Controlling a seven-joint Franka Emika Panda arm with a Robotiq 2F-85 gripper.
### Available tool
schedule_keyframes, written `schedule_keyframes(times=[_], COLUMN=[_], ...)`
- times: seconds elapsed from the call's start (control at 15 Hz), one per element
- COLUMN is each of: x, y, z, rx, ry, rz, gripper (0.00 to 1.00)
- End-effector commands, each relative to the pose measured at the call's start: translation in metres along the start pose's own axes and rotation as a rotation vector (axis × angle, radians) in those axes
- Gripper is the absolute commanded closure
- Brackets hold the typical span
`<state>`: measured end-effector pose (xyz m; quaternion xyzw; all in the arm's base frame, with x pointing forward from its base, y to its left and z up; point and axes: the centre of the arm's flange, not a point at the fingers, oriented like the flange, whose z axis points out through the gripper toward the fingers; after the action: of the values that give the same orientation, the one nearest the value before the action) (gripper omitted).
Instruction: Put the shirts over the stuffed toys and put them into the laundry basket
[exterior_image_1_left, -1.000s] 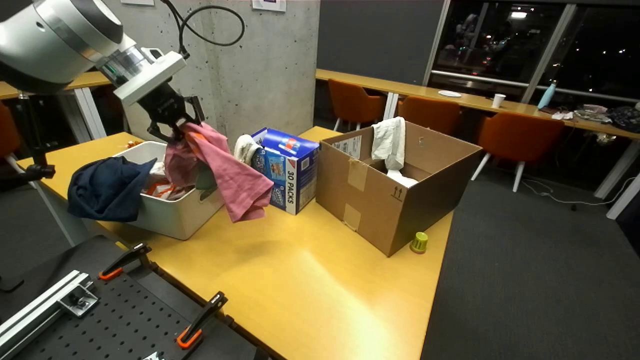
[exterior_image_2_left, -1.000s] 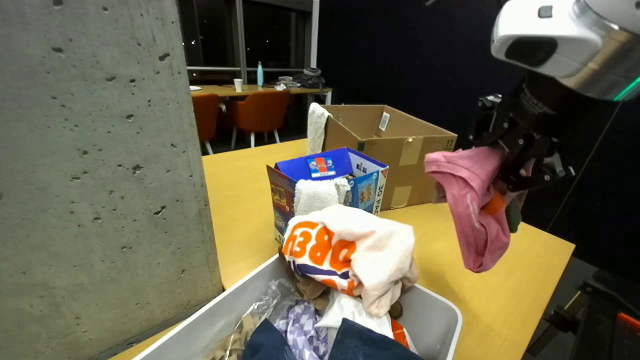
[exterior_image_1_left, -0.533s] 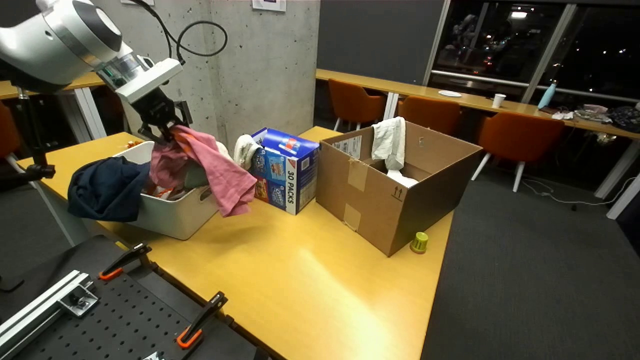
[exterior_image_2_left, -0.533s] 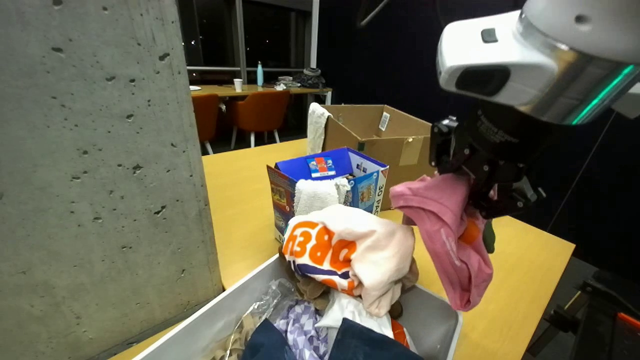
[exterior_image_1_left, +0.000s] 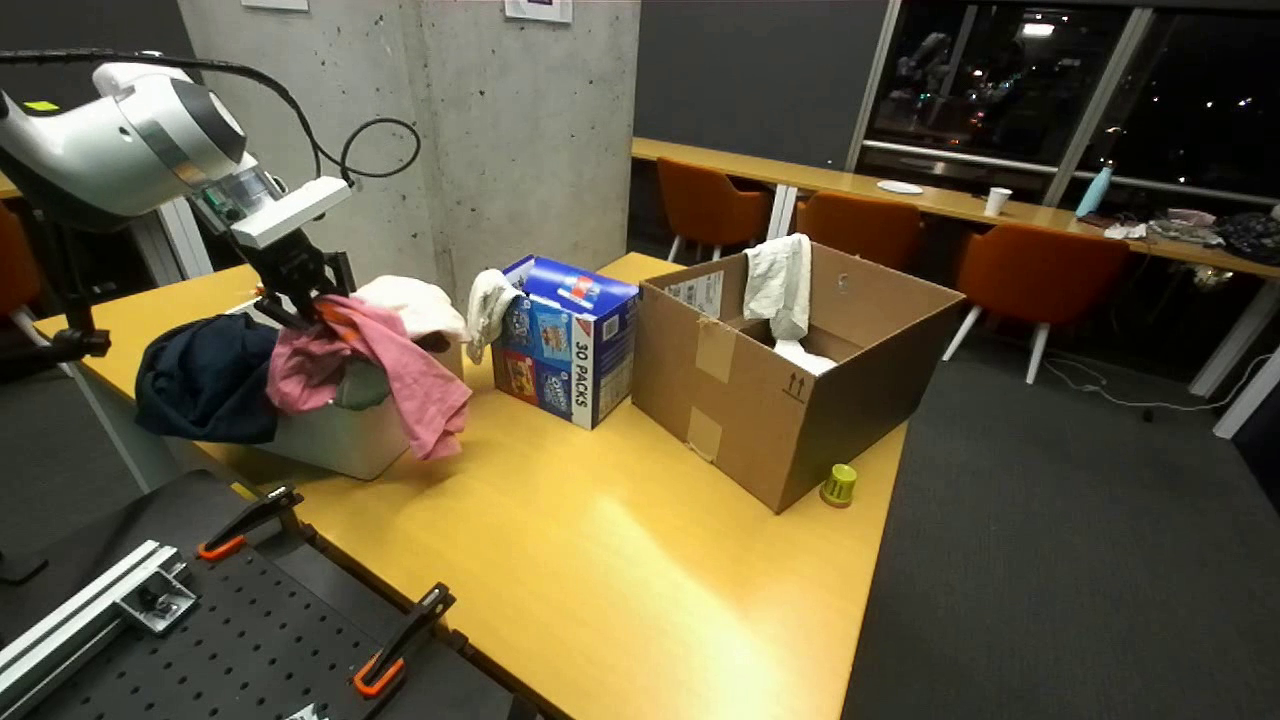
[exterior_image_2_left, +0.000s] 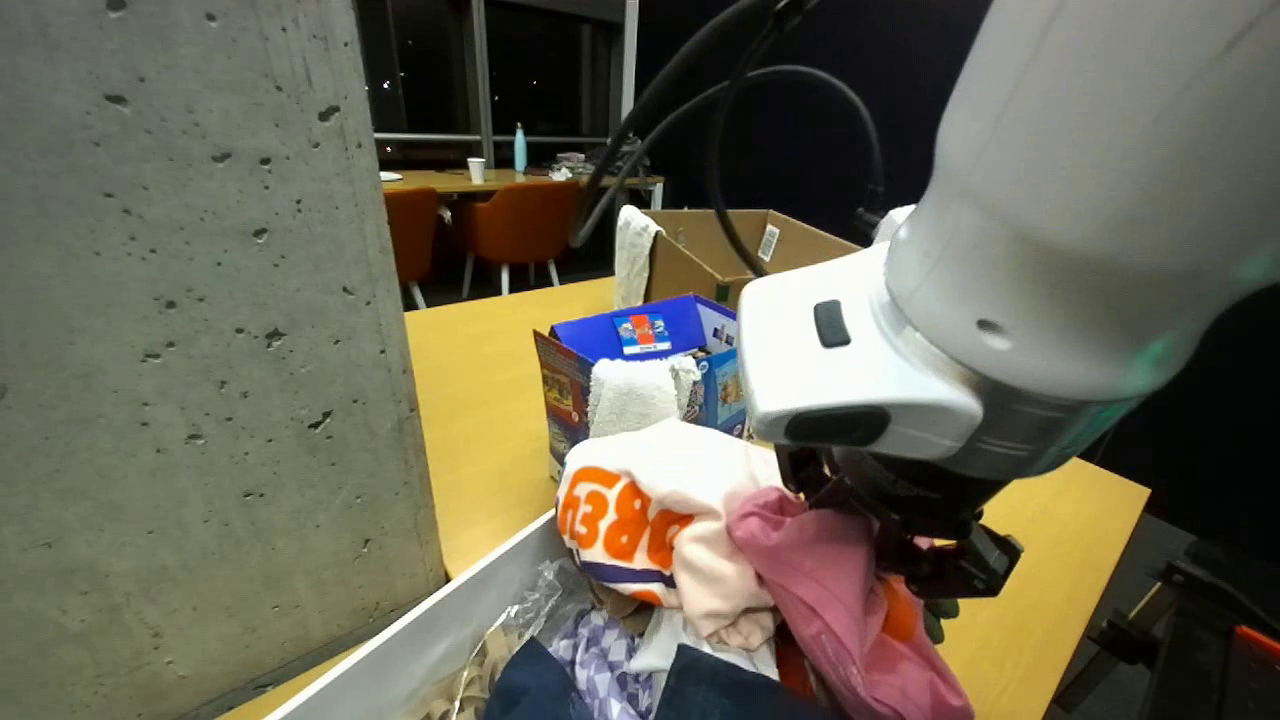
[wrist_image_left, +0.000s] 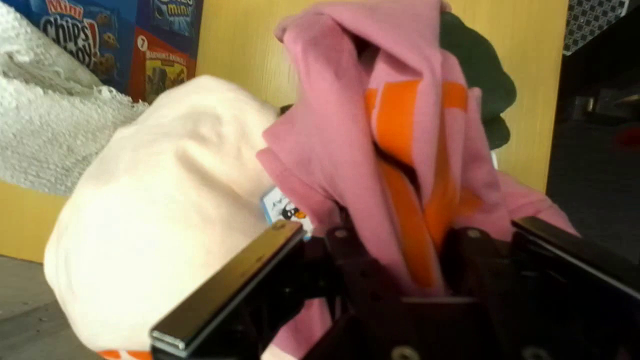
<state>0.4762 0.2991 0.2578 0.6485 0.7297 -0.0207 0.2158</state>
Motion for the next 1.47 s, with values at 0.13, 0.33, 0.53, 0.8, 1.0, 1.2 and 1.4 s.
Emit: schedule_keyframes(times=[0.13, 0.33, 0.53, 0.8, 1.0, 1.2, 1.4], x=[0.032, 0.036, 0.04, 0.05, 0.053, 0.041, 0.017], y=[0.025, 0.032, 0.029, 0.006, -0.013, -0.022, -0.025], z=[0.009, 0.016, 0.011, -0.008, -0.022, -0.038, -0.058], rx=[0.04, 0.05, 0.053, 0.045, 0.024, -0.021, -0.073], ry=[-0.009, -0.017, -0.04, -0.067, -0.084, -0.085, -0.088], rz=[-0.103, -0.117, -0.134, -0.156, -0.155, -0.115, -0.051], gripper=[0.94, 0.47, 0.33, 0.05, 0.0, 0.0, 0.0])
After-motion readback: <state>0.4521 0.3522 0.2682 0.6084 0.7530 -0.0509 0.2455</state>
